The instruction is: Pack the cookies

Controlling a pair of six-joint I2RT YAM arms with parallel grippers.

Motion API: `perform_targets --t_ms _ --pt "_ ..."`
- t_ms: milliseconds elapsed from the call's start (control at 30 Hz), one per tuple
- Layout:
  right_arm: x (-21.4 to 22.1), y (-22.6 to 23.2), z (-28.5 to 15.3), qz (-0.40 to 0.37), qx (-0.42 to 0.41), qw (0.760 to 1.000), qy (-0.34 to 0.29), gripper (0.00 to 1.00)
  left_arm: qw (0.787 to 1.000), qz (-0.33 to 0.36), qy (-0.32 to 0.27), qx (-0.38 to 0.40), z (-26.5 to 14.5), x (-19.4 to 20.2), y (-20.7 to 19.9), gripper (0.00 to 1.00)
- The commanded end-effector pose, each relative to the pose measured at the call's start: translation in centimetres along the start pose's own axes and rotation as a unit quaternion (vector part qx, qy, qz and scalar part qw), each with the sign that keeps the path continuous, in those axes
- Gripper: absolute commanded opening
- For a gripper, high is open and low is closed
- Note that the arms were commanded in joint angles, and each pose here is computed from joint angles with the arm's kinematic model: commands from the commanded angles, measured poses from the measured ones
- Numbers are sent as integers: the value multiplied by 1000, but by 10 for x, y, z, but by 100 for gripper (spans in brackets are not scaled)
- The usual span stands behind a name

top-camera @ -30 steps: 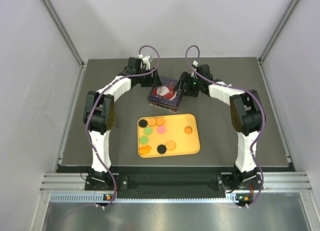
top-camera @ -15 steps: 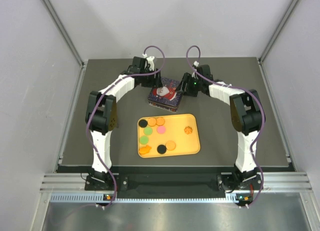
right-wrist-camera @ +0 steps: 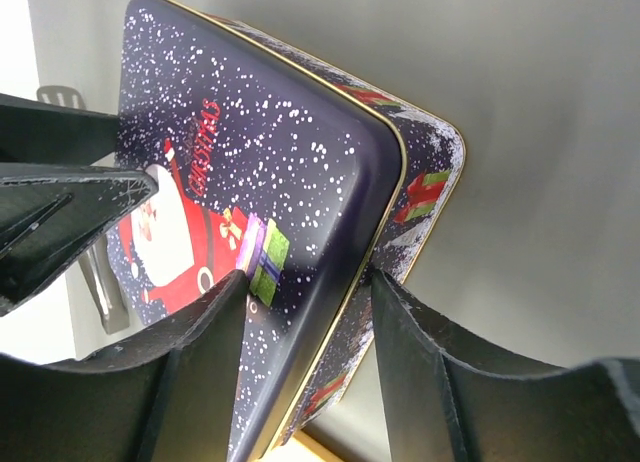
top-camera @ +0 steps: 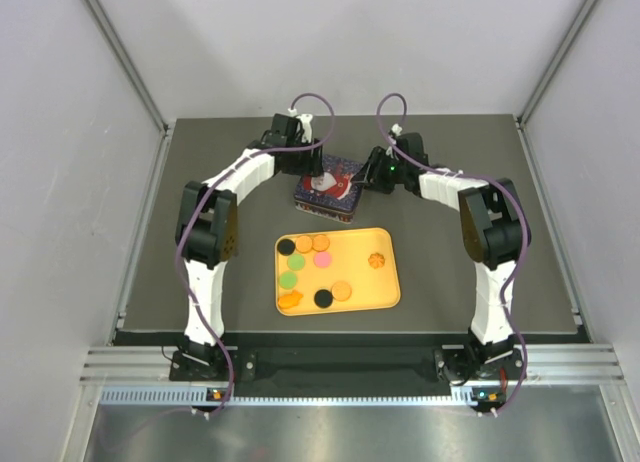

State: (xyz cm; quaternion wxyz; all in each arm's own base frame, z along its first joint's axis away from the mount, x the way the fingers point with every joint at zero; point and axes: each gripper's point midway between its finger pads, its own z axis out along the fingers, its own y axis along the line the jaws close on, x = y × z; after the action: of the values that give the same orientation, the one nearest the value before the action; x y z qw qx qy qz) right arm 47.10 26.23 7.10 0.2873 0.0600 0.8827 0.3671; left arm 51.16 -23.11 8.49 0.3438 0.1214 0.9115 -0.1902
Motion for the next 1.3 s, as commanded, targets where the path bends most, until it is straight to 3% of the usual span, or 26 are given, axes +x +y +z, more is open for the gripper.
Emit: perform_targets --t_ms 0,67,233,333,600,1033,1267 --pt "24 -9 13 -2 -4 1000 24 33 998 5 65 -21 17 43 -4 67" --pt "25 -11 13 -6 -3 1000 24 30 996 4 74 -39 19 50 0 67" --pt "19 -4 5 -22 -9 1000 14 64 992 -14 76 -97 19 56 15 67" --pt "15 -1 -2 -27 -13 1000 9 78 990 -22 76 -120 17 59 23 67" --pt "9 13 -23 -24 -57 998 10 91 988 -24 78 -131 17 61 26 66" --pt "66 22 -25 -38 -105 992 59 87 986 -41 91 -131 22 71 27 66" --pt "85 4 -10 -29 -72 994 74 52 985 -51 94 -133 23 75 27 66"
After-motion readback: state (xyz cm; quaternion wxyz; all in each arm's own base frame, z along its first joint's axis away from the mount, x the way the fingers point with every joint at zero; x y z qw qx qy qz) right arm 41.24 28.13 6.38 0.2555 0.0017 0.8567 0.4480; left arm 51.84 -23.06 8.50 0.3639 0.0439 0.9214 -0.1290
